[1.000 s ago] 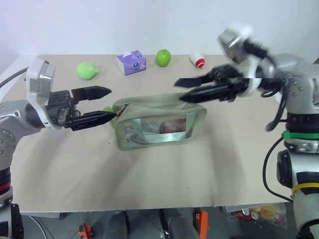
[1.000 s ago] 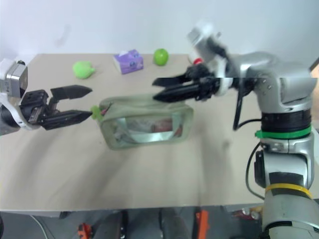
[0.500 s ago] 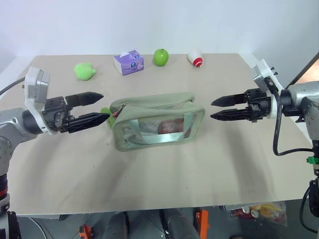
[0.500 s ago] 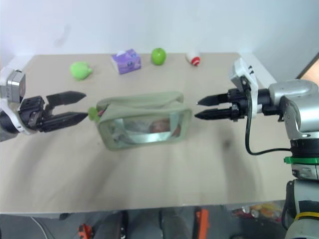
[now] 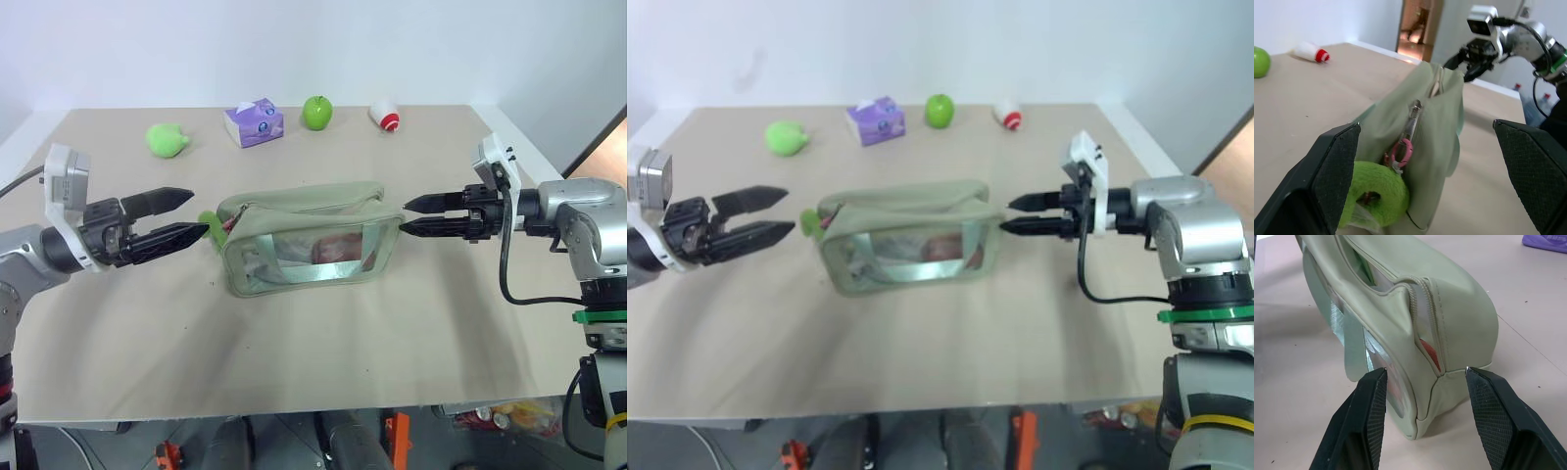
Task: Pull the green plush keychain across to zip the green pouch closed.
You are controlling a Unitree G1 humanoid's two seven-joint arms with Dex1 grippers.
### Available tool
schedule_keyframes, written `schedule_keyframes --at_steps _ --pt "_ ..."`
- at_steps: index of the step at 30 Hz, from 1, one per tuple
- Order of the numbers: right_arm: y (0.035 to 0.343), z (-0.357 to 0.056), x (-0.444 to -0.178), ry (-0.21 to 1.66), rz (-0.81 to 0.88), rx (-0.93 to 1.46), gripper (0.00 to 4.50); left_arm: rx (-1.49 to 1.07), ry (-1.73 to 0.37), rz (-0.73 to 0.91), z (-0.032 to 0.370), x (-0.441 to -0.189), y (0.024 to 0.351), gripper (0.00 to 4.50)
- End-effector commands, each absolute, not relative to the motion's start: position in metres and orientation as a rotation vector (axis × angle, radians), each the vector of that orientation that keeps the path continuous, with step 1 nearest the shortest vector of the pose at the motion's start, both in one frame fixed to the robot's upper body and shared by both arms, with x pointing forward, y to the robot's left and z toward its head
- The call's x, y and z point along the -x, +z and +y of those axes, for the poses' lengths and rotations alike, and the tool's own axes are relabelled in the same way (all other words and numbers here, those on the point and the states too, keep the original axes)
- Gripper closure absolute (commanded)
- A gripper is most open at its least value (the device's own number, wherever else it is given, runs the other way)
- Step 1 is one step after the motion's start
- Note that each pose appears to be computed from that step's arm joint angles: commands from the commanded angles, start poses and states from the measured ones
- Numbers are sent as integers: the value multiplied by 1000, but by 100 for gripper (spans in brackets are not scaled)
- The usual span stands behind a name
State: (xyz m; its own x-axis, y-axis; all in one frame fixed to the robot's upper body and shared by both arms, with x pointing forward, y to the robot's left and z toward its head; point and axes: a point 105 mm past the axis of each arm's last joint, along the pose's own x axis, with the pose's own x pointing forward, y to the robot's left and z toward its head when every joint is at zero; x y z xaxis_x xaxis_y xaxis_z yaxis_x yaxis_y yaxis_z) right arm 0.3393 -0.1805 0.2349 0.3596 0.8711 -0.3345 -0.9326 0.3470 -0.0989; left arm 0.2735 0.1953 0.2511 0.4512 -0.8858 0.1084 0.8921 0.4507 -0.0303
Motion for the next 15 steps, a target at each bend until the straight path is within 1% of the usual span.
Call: schedule_keyframes --at_steps 1,2,4,8,9,13,15 --pt "240 -175 -339 1192 206 325 191 75 -1082 -124 197 -267 259 0" --pt "240 -174 -339 1190 205 322 242 76 -1077 -120 197 -267 258 0" --pt "242 -174 -340 1192 198 316 301 72 -1050 -99 201 -269 253 0" --pt "243 -174 -339 1199 195 311 440 94 -988 -59 212 -275 242 0" --pt "242 -174 -337 1207 197 309 446 105 -974 -53 214 -277 240 0" --pt "239 -175 -335 1210 203 315 446 159 -910 -18 226 -286 226 0" --pt "240 -175 -334 1213 199 314 446 211 -854 -13 235 -294 221 0"
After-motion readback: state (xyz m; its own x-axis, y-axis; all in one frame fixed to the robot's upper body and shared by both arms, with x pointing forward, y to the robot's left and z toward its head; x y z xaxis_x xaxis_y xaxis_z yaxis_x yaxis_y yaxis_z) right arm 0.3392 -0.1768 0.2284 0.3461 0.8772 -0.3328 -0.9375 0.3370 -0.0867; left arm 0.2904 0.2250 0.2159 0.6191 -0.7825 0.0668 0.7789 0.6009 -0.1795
